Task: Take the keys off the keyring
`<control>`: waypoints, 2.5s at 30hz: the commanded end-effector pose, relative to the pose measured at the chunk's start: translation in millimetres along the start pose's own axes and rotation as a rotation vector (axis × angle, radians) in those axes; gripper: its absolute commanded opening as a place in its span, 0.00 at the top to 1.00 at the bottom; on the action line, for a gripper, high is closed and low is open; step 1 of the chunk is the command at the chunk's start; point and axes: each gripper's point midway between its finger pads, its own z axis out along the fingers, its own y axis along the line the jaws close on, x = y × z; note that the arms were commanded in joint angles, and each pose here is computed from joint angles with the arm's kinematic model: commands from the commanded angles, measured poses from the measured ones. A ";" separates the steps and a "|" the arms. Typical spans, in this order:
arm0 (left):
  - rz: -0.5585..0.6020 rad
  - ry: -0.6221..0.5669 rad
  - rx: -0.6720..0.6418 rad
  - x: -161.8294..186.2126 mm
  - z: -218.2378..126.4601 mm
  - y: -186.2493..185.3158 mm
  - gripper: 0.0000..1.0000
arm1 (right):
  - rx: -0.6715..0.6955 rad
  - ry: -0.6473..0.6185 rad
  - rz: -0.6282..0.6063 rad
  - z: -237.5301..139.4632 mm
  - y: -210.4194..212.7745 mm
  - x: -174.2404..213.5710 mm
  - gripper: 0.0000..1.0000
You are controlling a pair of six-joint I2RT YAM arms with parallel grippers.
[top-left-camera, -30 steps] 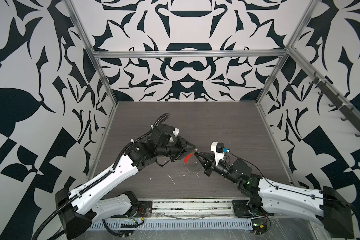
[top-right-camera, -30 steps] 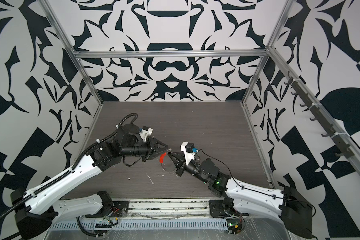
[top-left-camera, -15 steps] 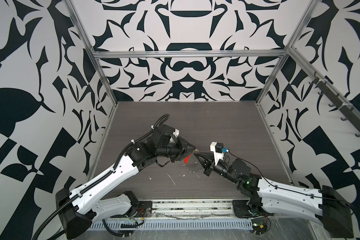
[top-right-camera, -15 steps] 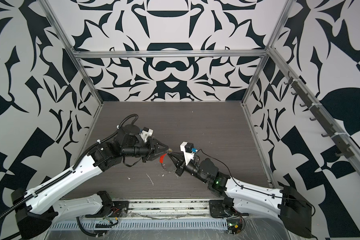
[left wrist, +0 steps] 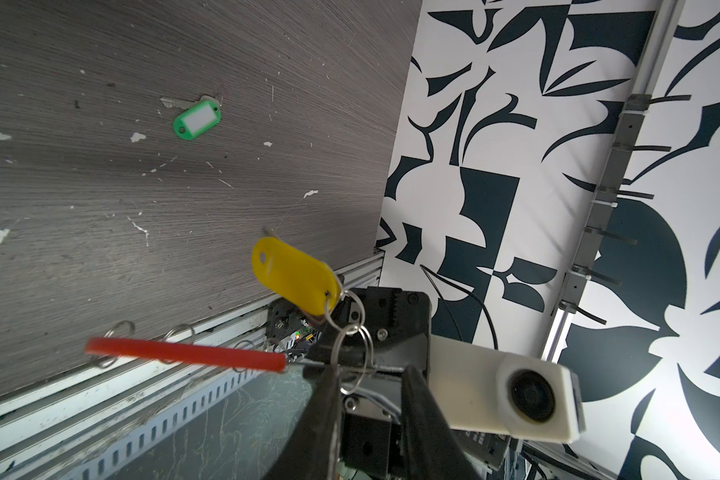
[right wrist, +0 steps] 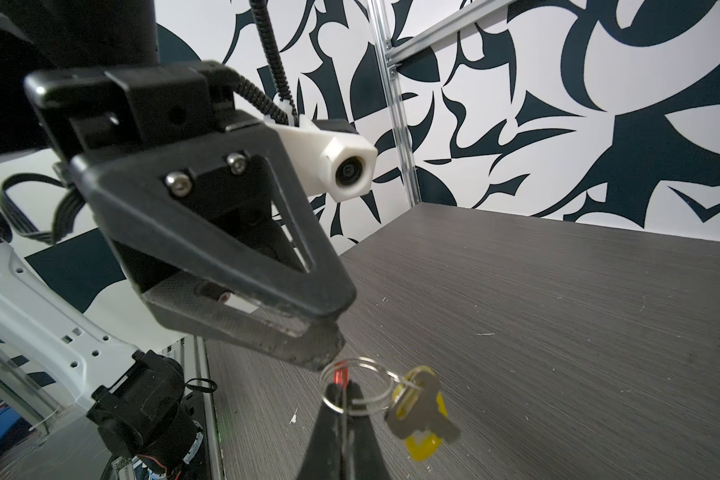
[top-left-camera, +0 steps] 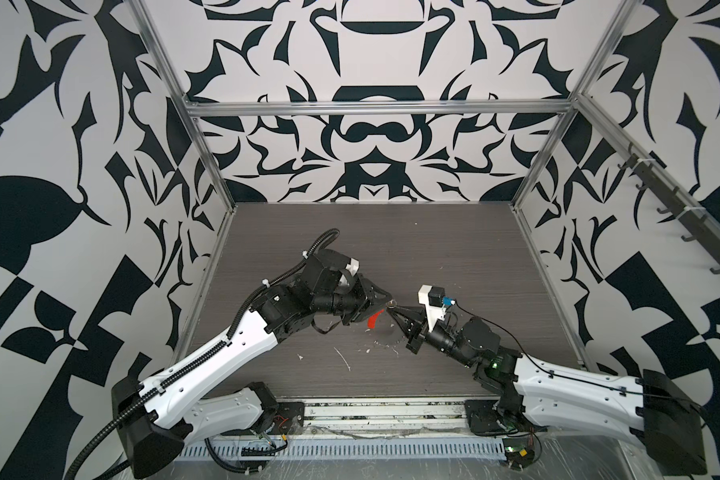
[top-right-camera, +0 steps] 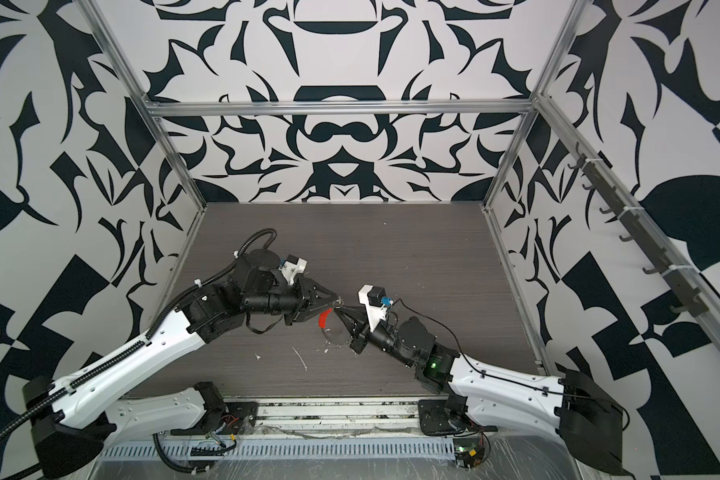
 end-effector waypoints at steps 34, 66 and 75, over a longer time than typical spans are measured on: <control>-0.003 0.034 -0.017 3.7 4.8 7.7 0.84 | -0.066 -0.068 -0.036 7.4 25.3 -29.4 1.00; 0.261 -0.015 -0.057 -6.1 -6.1 -7.9 0.94 | -0.104 -0.042 -0.073 8.9 40.9 -27.6 1.00; 0.402 -0.030 -0.026 -6.1 -12.4 -18.7 1.00 | -0.109 -0.034 -0.071 9.8 41.9 -24.1 1.00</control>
